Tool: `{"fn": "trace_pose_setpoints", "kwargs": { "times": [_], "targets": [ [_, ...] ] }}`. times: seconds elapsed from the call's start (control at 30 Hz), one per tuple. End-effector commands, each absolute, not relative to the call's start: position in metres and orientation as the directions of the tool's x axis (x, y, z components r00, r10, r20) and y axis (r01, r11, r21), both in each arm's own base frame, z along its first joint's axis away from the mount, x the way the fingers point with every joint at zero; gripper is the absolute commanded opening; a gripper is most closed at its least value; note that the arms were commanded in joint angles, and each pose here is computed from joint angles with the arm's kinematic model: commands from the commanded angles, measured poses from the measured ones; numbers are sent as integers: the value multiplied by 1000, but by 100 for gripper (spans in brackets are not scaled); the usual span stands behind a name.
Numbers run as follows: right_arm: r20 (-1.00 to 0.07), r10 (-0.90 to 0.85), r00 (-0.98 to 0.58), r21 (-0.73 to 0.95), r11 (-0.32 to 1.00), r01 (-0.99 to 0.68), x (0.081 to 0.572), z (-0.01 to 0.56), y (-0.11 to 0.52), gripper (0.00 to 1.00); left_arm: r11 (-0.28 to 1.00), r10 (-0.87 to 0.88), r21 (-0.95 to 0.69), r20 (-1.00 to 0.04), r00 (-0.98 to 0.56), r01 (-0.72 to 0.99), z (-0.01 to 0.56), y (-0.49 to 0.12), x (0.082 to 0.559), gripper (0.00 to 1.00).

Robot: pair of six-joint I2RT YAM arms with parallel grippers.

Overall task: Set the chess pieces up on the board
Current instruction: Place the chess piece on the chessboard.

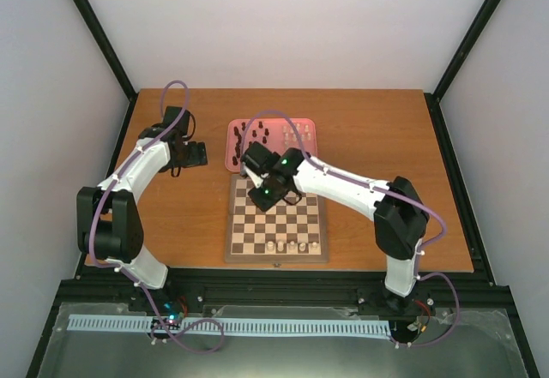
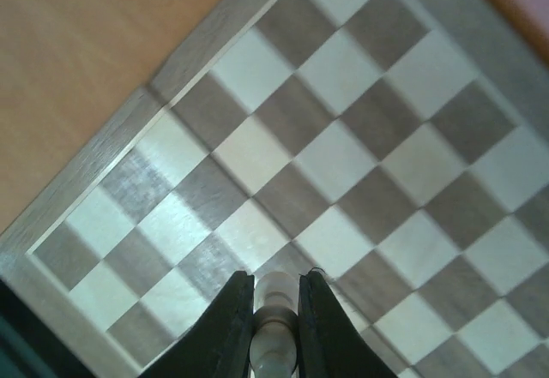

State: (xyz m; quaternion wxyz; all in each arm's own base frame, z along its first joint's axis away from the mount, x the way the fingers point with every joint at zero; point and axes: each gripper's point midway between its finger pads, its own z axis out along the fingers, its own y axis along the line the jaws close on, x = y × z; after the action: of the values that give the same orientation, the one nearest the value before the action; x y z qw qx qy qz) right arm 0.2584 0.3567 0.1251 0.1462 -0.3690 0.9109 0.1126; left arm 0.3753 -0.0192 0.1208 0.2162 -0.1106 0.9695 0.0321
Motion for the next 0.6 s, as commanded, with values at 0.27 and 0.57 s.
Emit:
{"fn": "trace_pose_setpoints", "kwargs": {
  "times": [0.27, 0.57],
  "targets": [
    [-375, -740, -559, 128, 555, -822, 177, 125, 390, 13, 973, -189, 26, -487, -853, -231, 145, -16, 381, 100],
    [-351, -766, -539, 145, 524, -839, 155, 114, 388, 13, 972, -193, 22, -489, -851, -233, 143, -15, 376, 100]
  ]
}}
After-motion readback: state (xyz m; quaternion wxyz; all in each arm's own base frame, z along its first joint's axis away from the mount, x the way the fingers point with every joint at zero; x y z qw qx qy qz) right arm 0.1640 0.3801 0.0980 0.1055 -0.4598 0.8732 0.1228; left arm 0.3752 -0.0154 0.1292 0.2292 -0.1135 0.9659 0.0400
